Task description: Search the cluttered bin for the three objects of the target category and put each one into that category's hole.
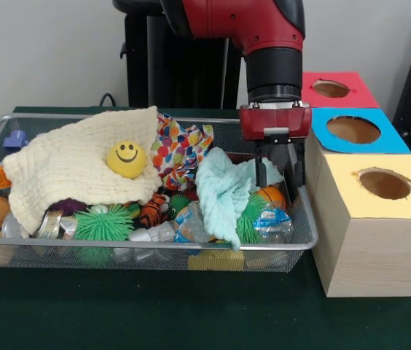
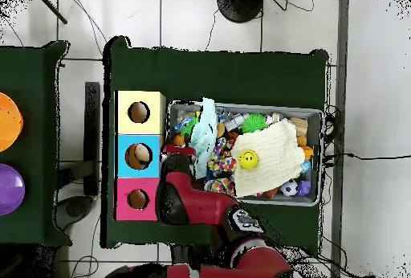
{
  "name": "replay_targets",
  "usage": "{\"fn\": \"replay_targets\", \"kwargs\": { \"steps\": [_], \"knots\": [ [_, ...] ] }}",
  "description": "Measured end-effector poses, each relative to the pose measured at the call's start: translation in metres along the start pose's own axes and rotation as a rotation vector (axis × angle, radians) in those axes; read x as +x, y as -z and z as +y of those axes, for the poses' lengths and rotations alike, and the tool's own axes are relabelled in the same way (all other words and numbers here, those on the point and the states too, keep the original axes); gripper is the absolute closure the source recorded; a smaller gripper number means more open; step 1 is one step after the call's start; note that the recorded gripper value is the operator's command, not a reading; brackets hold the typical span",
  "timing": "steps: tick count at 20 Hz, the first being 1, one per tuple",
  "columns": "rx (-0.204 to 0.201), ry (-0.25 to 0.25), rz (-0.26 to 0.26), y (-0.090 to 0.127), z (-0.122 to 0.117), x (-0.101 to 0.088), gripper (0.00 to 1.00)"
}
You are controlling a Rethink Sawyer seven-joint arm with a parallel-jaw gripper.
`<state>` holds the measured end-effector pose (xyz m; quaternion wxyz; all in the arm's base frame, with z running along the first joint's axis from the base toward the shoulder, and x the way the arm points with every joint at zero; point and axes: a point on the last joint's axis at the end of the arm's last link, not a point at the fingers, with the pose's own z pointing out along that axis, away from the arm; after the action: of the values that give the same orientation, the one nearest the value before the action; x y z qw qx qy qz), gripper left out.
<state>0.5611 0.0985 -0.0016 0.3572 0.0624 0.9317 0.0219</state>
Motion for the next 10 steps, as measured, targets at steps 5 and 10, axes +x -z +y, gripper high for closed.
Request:
{"fn": "replay_targets", "kwargs": {
  "steps": [5, 10],
  "knots": [
    [-0.003, -0.001, 0.0, -0.005, 0.005, 0.009, 0.0],
    [-0.003, -0.003, 0.003, -0.012, 0.005, 0.015, 0.0]
  ]
}}
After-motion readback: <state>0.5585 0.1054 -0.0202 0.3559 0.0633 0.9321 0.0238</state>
